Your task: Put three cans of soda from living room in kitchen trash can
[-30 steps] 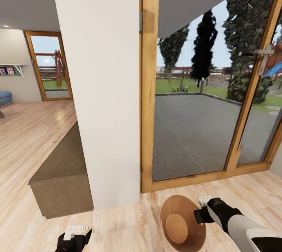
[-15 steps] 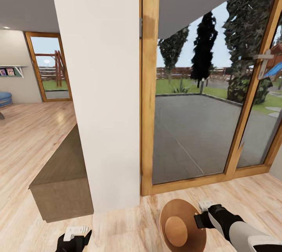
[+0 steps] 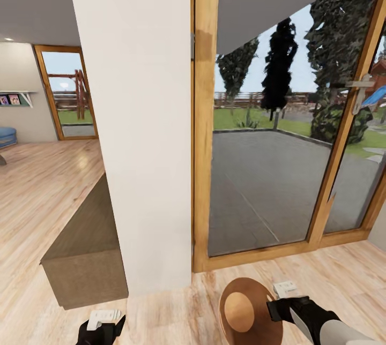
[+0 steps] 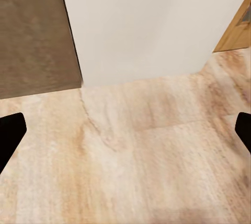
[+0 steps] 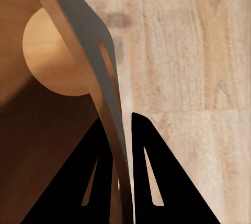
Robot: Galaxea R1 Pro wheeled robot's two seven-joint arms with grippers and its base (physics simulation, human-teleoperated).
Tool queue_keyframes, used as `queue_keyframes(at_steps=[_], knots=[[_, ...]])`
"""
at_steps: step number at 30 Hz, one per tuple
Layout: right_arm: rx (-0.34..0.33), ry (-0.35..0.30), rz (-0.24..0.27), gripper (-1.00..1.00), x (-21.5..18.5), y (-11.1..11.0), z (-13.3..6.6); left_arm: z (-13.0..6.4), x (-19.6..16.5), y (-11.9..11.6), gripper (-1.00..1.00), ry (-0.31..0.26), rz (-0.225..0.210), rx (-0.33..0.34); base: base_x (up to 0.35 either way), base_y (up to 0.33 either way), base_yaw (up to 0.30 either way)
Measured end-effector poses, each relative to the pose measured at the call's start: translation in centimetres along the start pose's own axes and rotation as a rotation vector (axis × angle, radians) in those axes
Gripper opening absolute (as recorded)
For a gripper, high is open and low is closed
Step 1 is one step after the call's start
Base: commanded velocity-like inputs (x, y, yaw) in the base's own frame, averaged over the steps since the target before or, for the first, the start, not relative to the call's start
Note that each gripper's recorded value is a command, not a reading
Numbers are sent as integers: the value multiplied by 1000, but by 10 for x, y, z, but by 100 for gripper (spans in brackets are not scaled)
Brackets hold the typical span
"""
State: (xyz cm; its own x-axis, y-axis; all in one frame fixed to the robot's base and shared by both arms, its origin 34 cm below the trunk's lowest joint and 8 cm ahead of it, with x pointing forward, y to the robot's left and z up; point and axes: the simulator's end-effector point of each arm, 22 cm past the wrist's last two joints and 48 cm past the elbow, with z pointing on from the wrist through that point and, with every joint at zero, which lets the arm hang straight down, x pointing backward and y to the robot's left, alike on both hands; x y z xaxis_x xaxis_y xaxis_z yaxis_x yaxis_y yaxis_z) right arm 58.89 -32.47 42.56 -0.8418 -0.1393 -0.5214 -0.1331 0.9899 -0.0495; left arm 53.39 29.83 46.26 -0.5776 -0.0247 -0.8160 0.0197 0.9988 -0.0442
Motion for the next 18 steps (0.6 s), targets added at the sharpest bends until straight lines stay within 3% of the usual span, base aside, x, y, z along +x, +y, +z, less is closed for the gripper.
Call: queue_keyframes(at_steps=[5, 15, 18], knots=[[-4, -62, -10, -100, -5, 1, -6, -4, -6, 0, 100, 8, -2, -2, 0, 0, 0], [-11, -97, -28, -100, 4, -3, -22, -13, -22, -1, 100, 14, 0, 0, 0, 0, 0], [-6, -133, -61, -100, 14, -6, -31, -16, -18, 1, 100, 31, 1, -3, 0, 0, 0]])
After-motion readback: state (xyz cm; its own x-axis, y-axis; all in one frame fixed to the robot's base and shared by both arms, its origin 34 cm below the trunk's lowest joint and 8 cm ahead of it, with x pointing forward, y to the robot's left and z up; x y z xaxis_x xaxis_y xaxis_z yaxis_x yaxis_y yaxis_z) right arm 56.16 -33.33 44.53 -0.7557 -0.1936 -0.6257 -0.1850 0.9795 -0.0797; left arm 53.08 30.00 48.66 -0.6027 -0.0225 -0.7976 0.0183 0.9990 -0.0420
